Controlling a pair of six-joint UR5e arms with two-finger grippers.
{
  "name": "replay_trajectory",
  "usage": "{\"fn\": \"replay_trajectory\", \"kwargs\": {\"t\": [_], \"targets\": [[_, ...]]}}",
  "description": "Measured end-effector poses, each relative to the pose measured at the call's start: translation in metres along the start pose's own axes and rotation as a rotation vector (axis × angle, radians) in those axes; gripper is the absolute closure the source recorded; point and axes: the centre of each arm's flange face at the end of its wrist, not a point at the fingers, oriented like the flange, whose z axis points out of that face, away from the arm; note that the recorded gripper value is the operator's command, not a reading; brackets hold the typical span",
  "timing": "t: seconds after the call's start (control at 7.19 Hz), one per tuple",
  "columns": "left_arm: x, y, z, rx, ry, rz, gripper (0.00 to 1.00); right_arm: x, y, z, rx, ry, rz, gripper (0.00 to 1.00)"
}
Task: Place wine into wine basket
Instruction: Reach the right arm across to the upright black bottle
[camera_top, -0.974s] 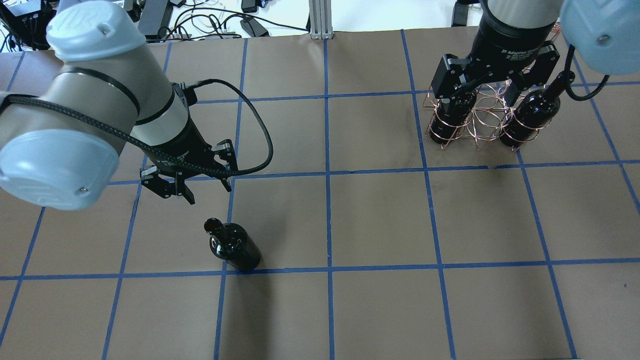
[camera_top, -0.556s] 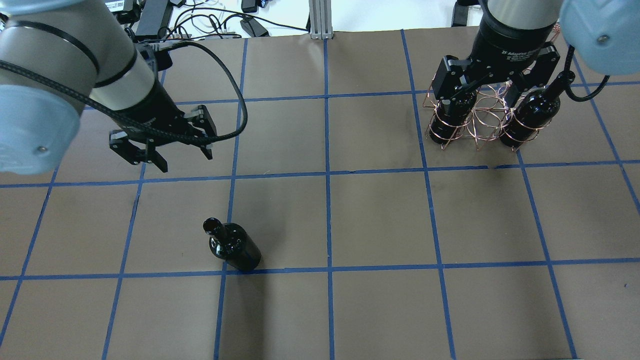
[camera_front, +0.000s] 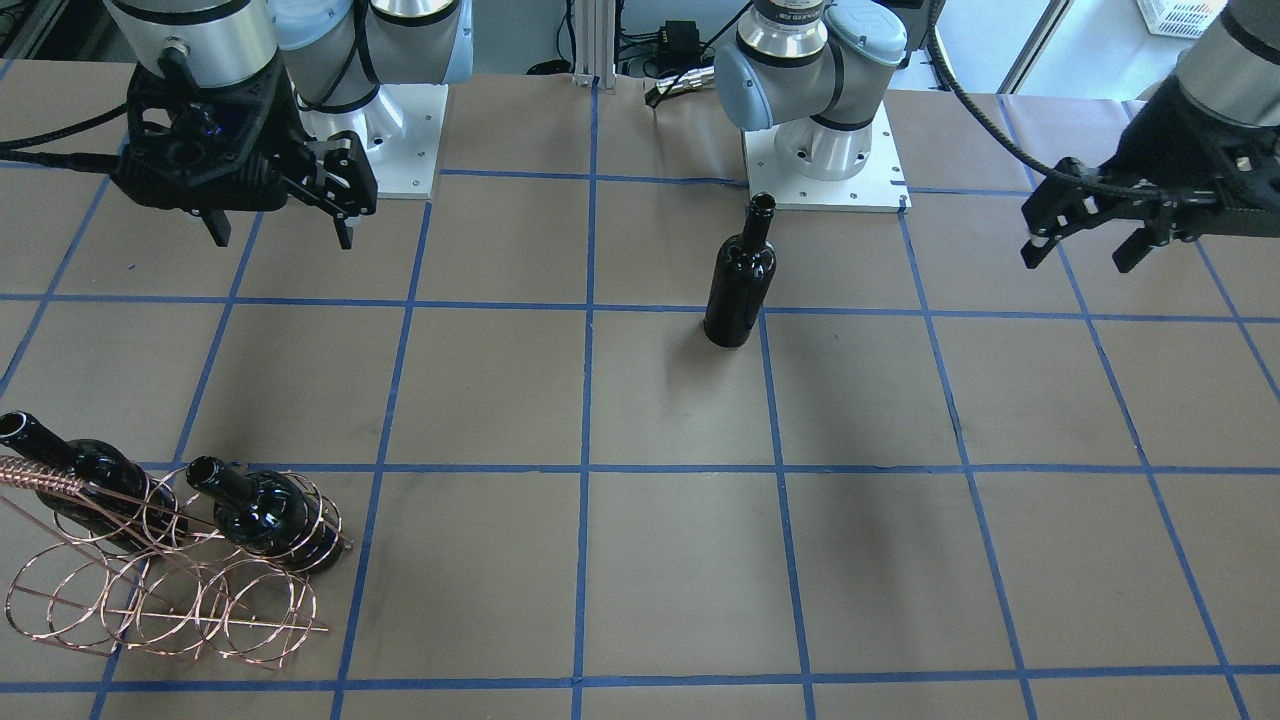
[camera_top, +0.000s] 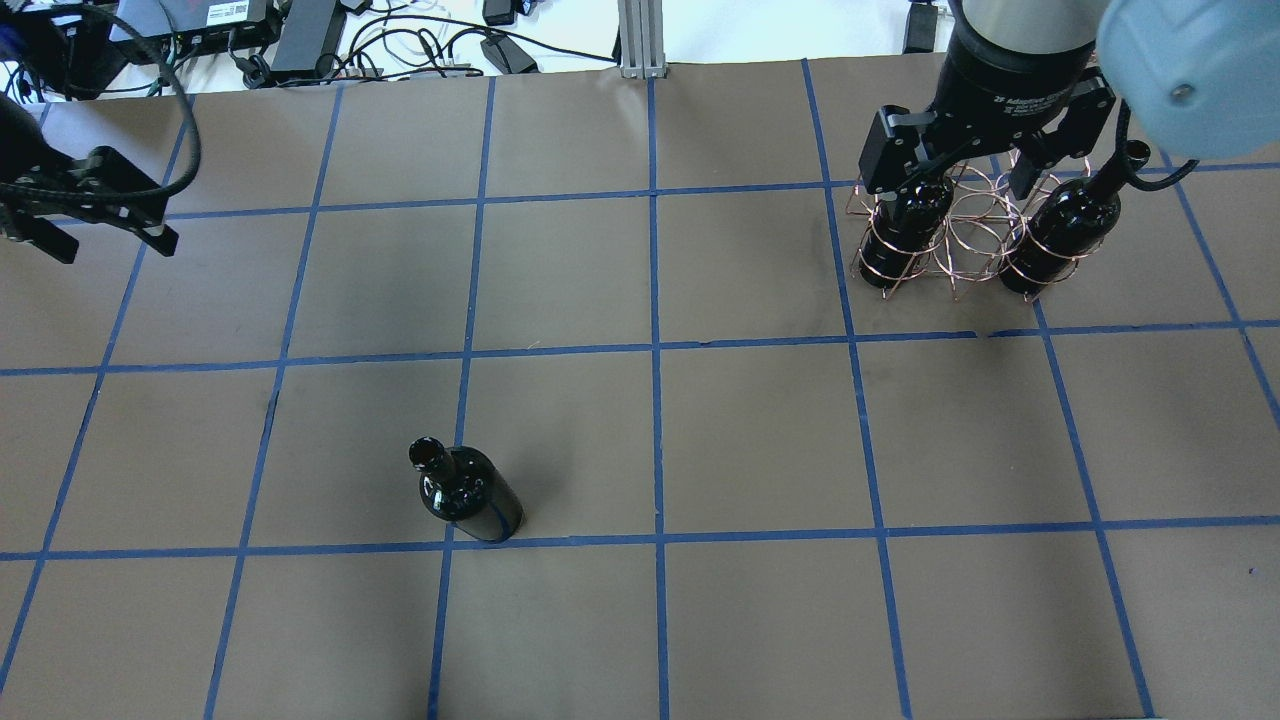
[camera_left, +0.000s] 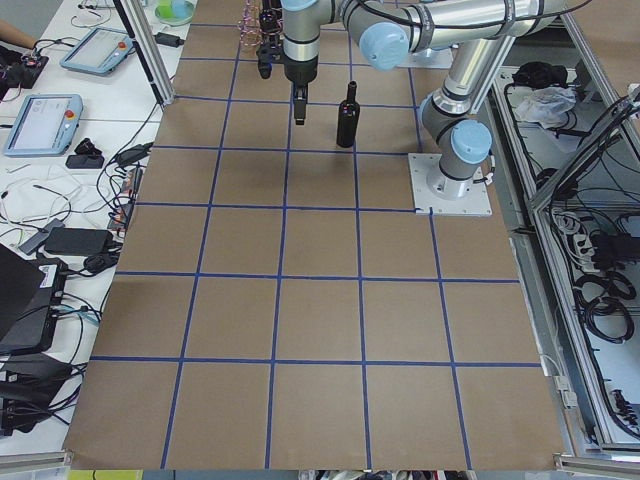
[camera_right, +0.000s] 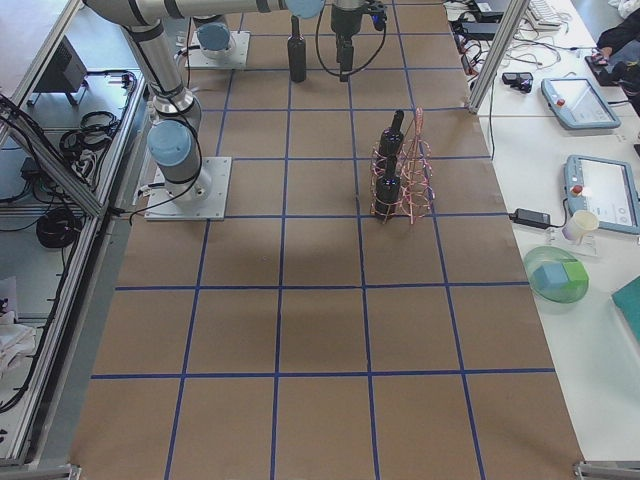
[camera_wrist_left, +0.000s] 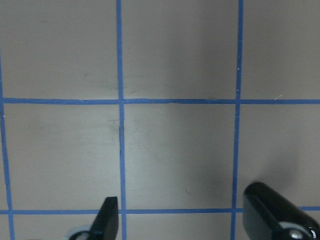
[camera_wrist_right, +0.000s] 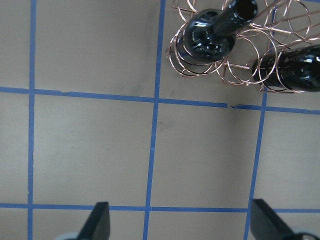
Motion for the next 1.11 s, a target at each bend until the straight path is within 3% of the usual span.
{"fn": "replay_trajectory", "kwargs": {"t": [0.28, 0.7, 1.11], "targets": [[-0.052, 0.004, 0.006, -0.007, 0.006, -0.001, 0.0, -0.062, 0.011, -0.006, 0.018, 0.011, -0.048, 0.0], [-0.088, 0.01, 0.019, -0.033, 0.023, -0.002, 0.0, -0.163, 0.038, -0.028, 0.041, -0.084, -0.034, 0.0], [-0.089, 0.013, 0.024, -0.049, 0.027, -0.001, 0.0, -0.283, 0.073, -0.024, 0.009, -0.118, -0.008, 0.0]]}}
